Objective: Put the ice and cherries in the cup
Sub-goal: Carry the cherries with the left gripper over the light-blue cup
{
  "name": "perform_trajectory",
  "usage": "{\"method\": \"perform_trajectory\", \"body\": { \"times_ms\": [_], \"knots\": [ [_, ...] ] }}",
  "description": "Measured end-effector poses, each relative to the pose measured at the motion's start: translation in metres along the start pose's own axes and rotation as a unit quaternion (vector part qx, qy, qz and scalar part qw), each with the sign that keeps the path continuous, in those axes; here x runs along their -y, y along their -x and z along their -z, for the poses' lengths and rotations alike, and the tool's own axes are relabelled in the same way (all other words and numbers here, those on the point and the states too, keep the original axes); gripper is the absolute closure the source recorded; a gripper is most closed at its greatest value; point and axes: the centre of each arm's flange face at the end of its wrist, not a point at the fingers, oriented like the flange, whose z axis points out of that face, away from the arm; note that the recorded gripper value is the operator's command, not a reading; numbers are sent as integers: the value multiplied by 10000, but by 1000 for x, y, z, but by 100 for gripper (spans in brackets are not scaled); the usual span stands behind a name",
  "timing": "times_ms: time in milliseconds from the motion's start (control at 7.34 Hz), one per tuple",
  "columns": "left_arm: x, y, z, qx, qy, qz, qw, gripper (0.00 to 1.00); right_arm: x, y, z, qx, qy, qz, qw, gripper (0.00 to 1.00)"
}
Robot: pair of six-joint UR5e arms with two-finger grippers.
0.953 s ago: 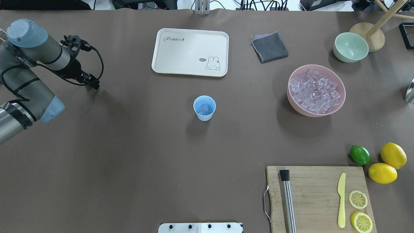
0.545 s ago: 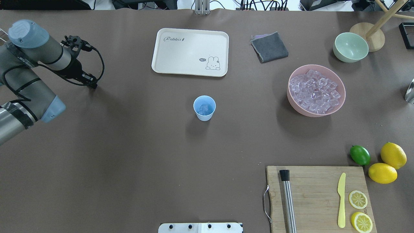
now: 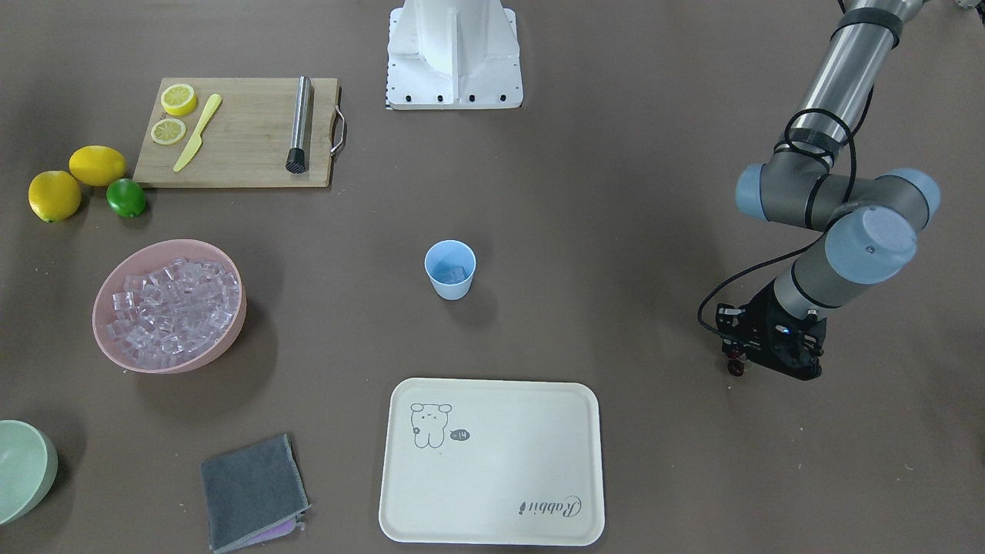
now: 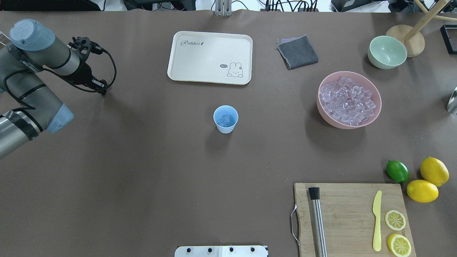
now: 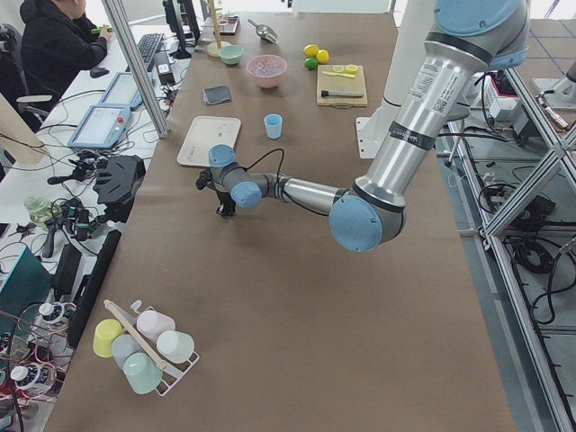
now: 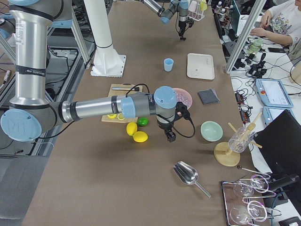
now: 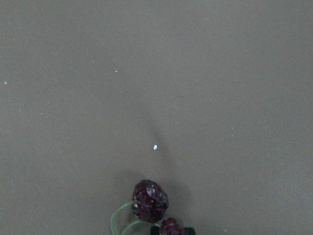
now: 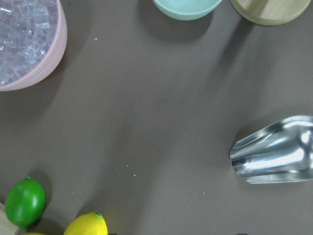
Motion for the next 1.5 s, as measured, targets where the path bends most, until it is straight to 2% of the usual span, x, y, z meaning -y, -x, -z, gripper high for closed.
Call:
{"method": "perform_trajectory", "body": {
  "times_ms": [409,681,817,1089,1498],
  "knots": [
    [49,-51,41,-243,-391,349,9983,100,1,-1,-1,1,4,-4,10000,14],
    [78,-147,78,-756,-706,495,9934,100,6,0,1,3,-13,10,10000,14],
    [78,-198,100,-1089,-840,620,9886,100,13,3,1,2,-21,39,10000,14],
    [54,-287,129,-1597,-1084,715,9786,100,26,4,-12,49,76,103,9999,14],
    [4,-388,103,-1726,-1392,624,9731,100,36,1,-20,85,135,110,9998,14]
  ]
}}
